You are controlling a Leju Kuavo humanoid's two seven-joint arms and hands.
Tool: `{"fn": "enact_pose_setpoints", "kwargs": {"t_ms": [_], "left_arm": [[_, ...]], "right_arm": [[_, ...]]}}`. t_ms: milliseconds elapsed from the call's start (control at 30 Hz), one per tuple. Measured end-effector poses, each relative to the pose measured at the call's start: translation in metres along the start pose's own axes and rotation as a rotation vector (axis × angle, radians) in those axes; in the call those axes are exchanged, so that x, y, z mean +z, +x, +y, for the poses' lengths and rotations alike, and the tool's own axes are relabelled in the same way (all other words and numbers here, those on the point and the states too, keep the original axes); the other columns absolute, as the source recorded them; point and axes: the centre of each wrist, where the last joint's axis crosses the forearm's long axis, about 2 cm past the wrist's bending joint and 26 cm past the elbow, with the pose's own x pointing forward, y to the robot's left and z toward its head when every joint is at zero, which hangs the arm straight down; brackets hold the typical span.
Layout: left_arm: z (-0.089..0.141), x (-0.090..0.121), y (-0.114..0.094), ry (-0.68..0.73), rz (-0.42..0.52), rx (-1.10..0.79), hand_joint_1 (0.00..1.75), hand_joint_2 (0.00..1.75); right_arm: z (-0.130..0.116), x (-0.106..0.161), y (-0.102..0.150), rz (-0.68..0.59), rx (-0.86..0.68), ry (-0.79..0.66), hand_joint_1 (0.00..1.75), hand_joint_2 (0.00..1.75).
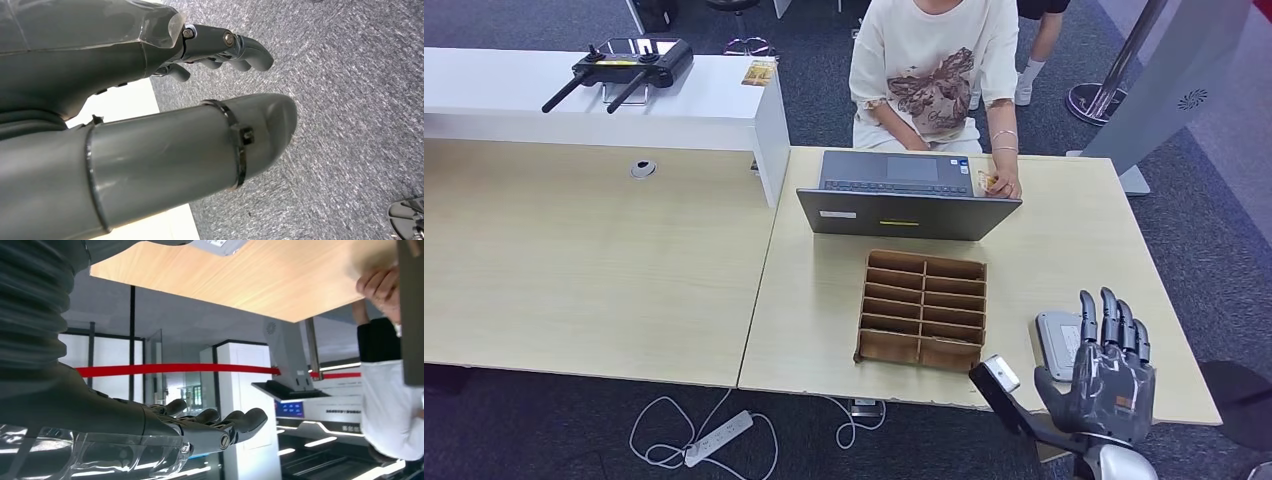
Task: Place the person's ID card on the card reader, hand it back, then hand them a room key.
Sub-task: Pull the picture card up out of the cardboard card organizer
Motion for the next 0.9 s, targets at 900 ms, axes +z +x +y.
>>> {"fn": "enact_pose_setpoints", "kwargs": {"t_ms": [900], "left_arm": [[0.005, -0.001, -0.004, -0.008, -0.007, 0.008, 0.0, 0.0]], "right_arm": [[0.023, -0.02, 0.031, -0.273, -0.019, 0.115, 0.0, 1.75]]}}
